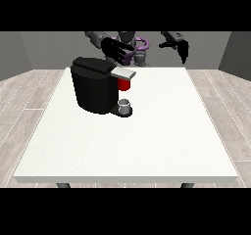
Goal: Insert the coffee pod into the coffee machine and close the lid
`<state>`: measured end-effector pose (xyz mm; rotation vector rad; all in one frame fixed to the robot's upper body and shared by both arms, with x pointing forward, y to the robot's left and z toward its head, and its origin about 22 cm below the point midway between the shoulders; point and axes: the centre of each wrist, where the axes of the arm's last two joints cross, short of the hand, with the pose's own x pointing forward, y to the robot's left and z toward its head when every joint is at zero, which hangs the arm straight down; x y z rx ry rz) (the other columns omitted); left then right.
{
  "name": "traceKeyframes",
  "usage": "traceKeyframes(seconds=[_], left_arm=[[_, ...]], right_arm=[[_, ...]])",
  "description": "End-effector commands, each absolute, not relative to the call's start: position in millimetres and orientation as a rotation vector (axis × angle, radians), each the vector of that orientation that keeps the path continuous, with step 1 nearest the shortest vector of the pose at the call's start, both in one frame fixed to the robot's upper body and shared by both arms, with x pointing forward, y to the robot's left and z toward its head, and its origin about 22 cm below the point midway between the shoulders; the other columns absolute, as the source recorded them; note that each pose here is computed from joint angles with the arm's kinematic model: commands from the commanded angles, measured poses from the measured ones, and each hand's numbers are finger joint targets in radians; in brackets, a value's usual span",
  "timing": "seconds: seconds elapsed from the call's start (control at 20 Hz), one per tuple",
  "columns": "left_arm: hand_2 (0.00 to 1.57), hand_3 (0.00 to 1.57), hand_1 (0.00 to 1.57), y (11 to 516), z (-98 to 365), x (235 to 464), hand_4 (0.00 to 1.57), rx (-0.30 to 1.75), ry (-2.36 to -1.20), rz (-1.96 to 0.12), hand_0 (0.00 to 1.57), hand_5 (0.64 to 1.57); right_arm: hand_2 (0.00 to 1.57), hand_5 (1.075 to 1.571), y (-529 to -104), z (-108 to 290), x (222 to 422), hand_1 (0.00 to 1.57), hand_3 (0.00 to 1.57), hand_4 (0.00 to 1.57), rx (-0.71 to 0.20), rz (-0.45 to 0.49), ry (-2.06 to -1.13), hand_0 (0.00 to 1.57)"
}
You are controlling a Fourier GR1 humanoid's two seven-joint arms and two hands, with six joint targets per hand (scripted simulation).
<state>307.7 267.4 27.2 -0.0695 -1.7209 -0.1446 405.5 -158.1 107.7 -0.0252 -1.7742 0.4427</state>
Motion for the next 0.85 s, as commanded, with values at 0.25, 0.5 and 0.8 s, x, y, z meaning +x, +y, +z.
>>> traceKeyframes(seconds=[0.25,0.5,0.8], left_arm=[[0.00,0.00,0.00,240,7,299,0.25,-0.089,-1.773,-0.109,0.00,1.571],[0.00,0.00,0.00,239,-7,292,0.19,-0.105,-1.707,-0.115,0.00,1.571],[0.00,0.00,0.00,286,-22,278,0.19,-0.018,-1.654,-0.022,0.00,1.571]], right_arm=[[0.00,1.571,-130,105,399,0.00,0.00,0.03,0.063,0.512,-1.832,0.00],[0.00,1.571,-112,67,367,0.00,0.00,0.35,0.221,0.452,-1.830,0.00],[0.00,1.571,-136,13,323,0.00,0.00,0.16,0.293,0.279,-1.725,0.00]])
